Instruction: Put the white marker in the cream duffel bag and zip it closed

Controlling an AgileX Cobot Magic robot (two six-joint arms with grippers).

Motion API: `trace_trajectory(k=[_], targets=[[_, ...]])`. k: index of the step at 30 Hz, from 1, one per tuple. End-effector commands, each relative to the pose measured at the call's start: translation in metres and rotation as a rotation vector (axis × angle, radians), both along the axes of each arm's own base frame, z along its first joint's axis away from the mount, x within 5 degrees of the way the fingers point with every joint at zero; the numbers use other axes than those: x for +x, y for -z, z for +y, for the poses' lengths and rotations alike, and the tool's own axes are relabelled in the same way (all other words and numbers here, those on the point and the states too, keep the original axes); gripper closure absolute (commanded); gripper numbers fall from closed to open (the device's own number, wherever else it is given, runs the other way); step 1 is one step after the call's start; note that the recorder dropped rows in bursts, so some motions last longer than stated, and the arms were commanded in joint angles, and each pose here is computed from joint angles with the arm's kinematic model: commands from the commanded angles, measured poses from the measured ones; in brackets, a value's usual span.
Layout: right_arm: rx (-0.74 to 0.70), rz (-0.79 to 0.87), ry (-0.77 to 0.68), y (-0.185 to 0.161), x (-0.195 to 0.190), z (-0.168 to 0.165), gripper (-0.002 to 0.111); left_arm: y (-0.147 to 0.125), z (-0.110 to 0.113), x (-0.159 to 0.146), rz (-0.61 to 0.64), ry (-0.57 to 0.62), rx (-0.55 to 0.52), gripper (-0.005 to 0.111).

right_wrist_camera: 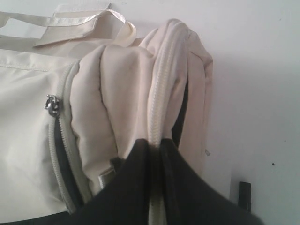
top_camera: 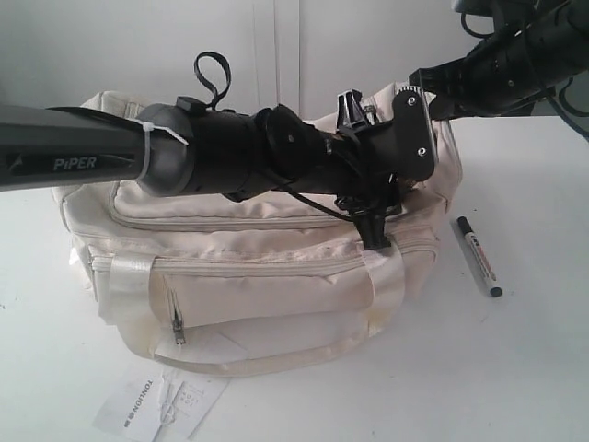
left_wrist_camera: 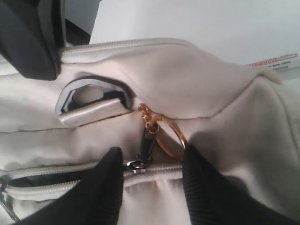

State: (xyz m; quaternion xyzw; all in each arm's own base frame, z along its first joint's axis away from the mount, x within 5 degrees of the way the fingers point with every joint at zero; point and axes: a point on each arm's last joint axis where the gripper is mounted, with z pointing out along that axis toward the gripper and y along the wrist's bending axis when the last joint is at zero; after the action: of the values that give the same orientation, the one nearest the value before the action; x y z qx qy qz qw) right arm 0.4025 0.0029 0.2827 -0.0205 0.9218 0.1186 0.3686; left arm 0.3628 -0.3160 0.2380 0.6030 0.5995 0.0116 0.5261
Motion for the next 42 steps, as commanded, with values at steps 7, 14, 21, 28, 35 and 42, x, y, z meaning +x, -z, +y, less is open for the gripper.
trace_trajectory(k=[7,14,21,28,35,42], targets=[[0.003,-0.010,0.010,-0.002,0.001,-0.003,0.108,0.001,-0.002,-0.001,0.072,-0.056,-0.082,0.082],[0.003,-0.010,0.010,-0.002,0.001,-0.003,0.108,0.008,-0.004,-0.009,0.119,0.055,0.010,0.060],[0.003,-0.010,0.010,-0.002,0.001,-0.003,0.108,0.004,-0.009,-0.010,0.037,0.066,0.033,0.049],[0.003,-0.010,0.010,-0.002,0.001,-0.003,0.108,-0.015,-0.015,-0.006,-0.023,0.053,-0.012,0.069],[0.003,-0.010,0.010,-0.002,0.001,-0.003,0.108,-0.013,-0.016,-0.011,0.029,0.099,0.008,0.107],[0.003,-0.010,0.010,-0.002,0.001,-0.003,0.108,-0.025,-0.009,-0.017,0.143,0.103,-0.039,0.107]])
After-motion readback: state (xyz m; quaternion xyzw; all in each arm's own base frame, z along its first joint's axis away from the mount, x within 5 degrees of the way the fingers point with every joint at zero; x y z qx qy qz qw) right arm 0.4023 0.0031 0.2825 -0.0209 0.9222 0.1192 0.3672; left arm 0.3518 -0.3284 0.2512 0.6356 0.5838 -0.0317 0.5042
